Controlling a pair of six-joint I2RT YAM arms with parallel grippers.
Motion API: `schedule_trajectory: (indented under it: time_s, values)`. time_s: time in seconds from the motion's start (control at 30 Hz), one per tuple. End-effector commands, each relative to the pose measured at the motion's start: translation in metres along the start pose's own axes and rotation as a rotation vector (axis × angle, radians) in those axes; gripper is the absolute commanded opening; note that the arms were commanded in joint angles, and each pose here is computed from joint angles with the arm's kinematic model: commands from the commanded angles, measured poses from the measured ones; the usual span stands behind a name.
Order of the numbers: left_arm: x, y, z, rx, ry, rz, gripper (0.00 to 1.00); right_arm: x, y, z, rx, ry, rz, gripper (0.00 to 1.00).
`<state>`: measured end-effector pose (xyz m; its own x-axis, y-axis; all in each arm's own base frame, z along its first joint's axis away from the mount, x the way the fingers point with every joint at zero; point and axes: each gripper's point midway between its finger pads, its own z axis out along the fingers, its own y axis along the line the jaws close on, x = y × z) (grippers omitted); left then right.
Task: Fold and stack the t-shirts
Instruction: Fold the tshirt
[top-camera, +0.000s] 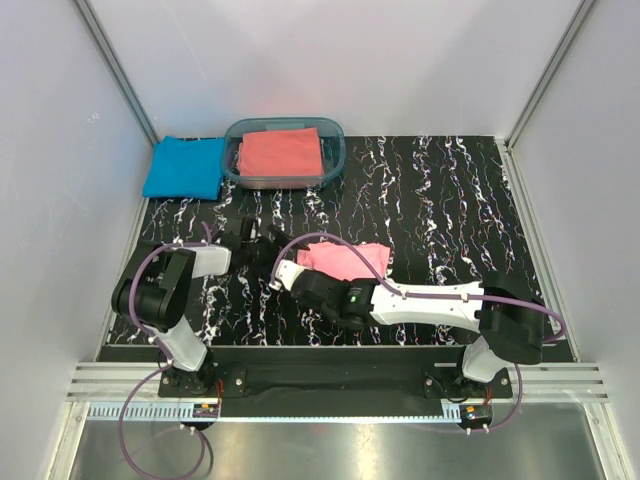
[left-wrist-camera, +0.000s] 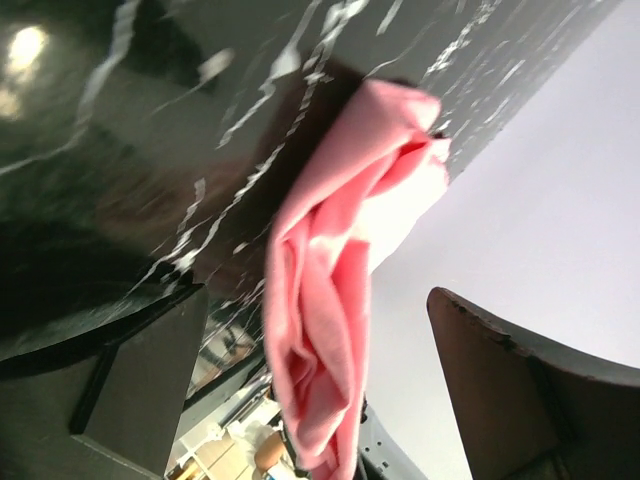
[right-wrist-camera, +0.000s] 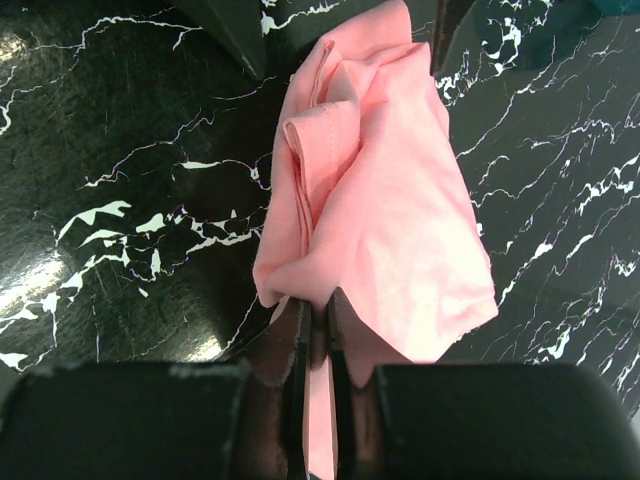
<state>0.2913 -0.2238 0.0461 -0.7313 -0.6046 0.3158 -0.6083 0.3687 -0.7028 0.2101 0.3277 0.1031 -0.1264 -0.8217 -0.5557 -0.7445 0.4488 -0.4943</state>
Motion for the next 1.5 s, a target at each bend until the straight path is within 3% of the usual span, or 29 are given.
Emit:
schedule_trajectory:
  time_s: [0.0, 0.37, 0.73, 0.93, 1.07, 1.27, 1.3, 1.43, 1.47]
  values:
    - [0.000, -0.026, 0.008, 0.076, 0.006, 0.043, 0.99, -0.013, -0.010, -0.011, 0.003, -0.053, 0.053, 0.00]
    - [0.009, 0.002, 0.035, -0.102, 0.050, -0.020, 0.99, -0.024, -0.027, -0.019, 0.026, -0.084, 0.079, 0.00]
    - [-0.015, 0.002, 0.050, -0.252, 0.003, 0.015, 0.90, -0.025, -0.026, -0.020, 0.007, -0.093, 0.082, 0.00]
    - [-0.018, -0.001, 0.056, -0.230, -0.006, 0.062, 0.83, -0.024, -0.028, -0.020, 0.008, -0.098, 0.094, 0.00]
    - [-0.018, -0.001, 0.061, -0.184, 0.000, 0.112, 0.70, -0.023, -0.032, -0.020, 0.010, -0.095, 0.104, 0.00]
    - [-0.023, -0.026, 0.072, -0.094, -0.016, 0.351, 0.26, -0.026, -0.034, -0.021, 0.008, -0.094, 0.161, 0.15]
    - [-0.023, -0.028, 0.074, -0.093, -0.013, 0.377, 0.04, -0.024, -0.034, -0.021, 0.010, -0.084, 0.171, 0.18]
    - [-0.018, -0.059, 0.071, 0.024, -0.024, 0.538, 0.00, -0.023, -0.041, -0.030, 0.037, -0.026, 0.235, 0.44]
    - [-0.019, -0.063, 0.067, 0.018, -0.040, 0.576, 0.00, -0.020, -0.047, -0.032, 0.075, -0.002, 0.277, 0.58]
